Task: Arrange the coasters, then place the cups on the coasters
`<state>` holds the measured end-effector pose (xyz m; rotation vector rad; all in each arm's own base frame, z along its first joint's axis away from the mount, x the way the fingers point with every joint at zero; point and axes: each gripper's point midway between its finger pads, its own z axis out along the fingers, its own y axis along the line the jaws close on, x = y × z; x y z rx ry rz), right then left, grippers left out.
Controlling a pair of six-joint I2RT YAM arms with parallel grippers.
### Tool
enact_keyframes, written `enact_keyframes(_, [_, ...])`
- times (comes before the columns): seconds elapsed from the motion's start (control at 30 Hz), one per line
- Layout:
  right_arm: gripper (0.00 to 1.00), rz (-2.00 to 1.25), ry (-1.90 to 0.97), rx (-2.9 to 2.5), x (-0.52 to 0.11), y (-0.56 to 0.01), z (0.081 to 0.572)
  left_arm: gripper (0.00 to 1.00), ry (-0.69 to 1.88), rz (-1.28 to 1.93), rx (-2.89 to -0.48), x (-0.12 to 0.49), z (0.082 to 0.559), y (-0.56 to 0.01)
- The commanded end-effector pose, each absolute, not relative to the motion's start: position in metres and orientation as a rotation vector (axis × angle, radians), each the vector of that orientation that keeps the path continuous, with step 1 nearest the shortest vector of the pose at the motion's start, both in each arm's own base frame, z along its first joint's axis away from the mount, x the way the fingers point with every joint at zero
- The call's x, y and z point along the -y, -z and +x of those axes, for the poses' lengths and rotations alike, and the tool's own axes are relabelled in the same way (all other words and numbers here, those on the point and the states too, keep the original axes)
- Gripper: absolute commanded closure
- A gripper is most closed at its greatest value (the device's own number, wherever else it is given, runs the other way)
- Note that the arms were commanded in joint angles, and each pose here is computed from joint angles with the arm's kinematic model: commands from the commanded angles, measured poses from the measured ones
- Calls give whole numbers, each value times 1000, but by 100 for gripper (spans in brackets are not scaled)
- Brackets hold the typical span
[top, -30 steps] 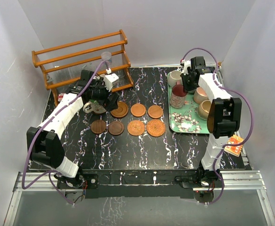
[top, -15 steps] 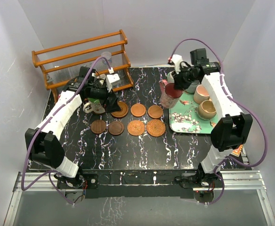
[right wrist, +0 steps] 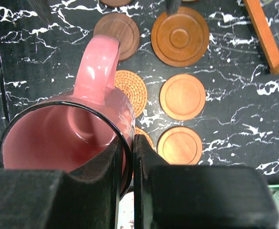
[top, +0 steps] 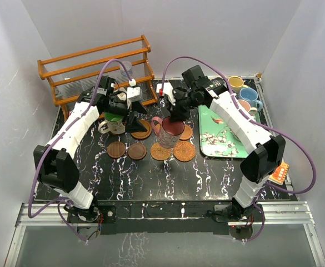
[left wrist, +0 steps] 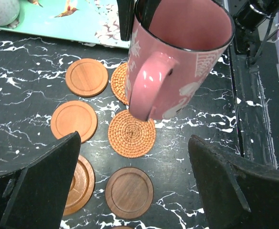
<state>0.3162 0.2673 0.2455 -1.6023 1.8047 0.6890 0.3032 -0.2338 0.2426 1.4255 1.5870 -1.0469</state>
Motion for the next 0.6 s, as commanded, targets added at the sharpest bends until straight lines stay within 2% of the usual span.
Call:
enact_keyframes(0.0, [100,-1619,-736,-1595,-295,-292,312,8,1183,1437,-1427,246,292,-255])
enact_keyframes(0.47, [100,-1671,-800,-1589,-319,-277,303,45,1360,1448,-1393,270,270,-238])
enact_keyframes(0.57, [100,-1670,-801,-1597,-320,-273,304,58,1367,1456,-1392,271,269,-235])
